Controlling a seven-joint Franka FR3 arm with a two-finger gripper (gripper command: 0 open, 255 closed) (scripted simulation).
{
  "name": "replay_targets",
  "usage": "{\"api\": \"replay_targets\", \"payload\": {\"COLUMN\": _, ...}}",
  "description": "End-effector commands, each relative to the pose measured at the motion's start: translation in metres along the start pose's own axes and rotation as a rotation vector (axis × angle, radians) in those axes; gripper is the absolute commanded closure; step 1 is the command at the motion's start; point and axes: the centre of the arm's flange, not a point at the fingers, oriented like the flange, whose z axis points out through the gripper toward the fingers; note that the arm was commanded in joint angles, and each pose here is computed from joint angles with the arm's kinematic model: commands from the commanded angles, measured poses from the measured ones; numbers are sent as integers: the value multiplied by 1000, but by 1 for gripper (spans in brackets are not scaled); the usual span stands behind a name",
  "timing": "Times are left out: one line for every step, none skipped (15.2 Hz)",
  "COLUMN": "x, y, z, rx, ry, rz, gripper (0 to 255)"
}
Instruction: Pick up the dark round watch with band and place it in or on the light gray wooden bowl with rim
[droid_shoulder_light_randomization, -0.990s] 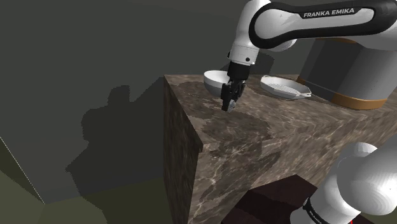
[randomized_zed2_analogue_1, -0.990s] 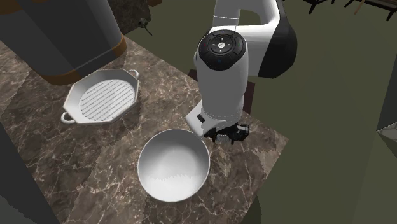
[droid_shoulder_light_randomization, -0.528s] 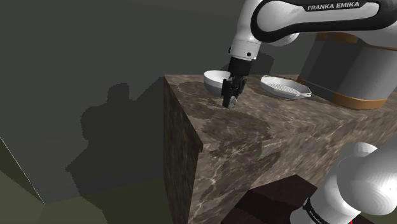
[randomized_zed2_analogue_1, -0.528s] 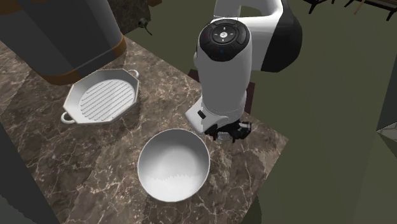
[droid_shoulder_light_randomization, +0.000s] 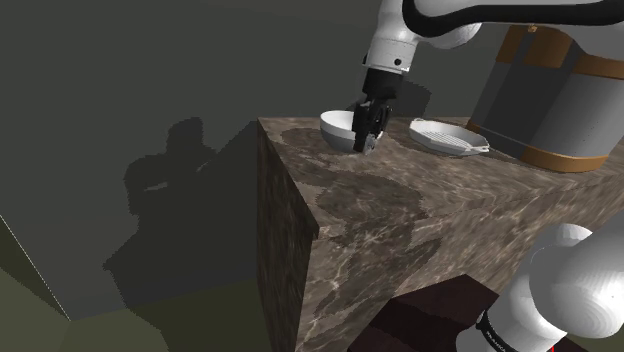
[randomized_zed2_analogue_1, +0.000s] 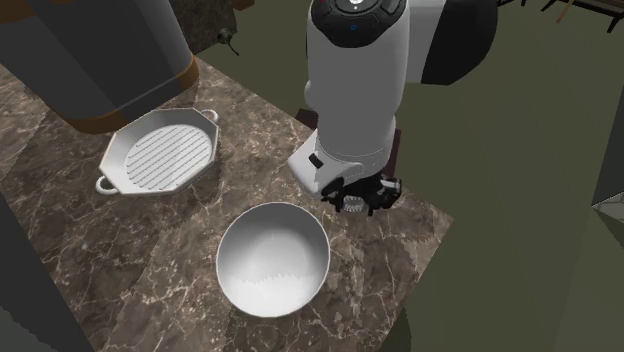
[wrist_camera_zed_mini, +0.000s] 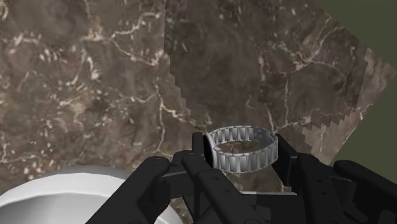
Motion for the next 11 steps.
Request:
{"api": "replay_targets", "payload": {"x": 0, "y": -2, "z": -10, "rx": 0, "ry": 0, "rz": 0, "gripper": 255}}
{"api": "replay_targets", "payload": {"x": -1, "y": -3, "z": -16, "rx": 0, "ry": 0, "rz": 0, "gripper": 255}}
{"api": "replay_targets", "payload": {"x": -1, "y": -4, "z": -21, "rx": 0, "ry": 0, "rz": 0, "gripper": 255}}
{"api": "replay_targets", "payload": {"x": -1, "y": -5, "z": -26, "rx": 0, "ry": 0, "rz": 0, "gripper": 255}}
{"api": "replay_targets", "payload": {"x": -1, "y": -5, "z": -31, "rx": 0, "ry": 0, "rz": 0, "gripper": 255}}
{"api": "replay_targets", "payload": {"x": -1, "y": -6, "z": -36, "rx": 0, "ry": 0, "rz": 0, "gripper": 255}}
{"api": "replay_targets", "payload": {"x": -1, "y": -7, "z": -42, "rx": 0, "ry": 0, "rz": 0, "gripper": 255}}
{"api": "replay_targets", "payload": {"x": -1, "y": -7, "z": -47, "rx": 0, "ry": 0, "rz": 0, "gripper": 255}}
{"api": "replay_targets", "payload": {"x": -1, "y": -8, "z": -52, "rx": 0, "ry": 0, "rz": 0, "gripper": 255}}
{"api": "replay_targets", "payload": {"x": -1, "y": -9, "z": -57, "rx": 0, "ry": 0, "rz": 0, "gripper": 255}}
{"api": "replay_targets", "payload": {"x": -1, "y": -10, "z": -63, "rx": 0, "ry": 0, "rz": 0, "gripper": 255}}
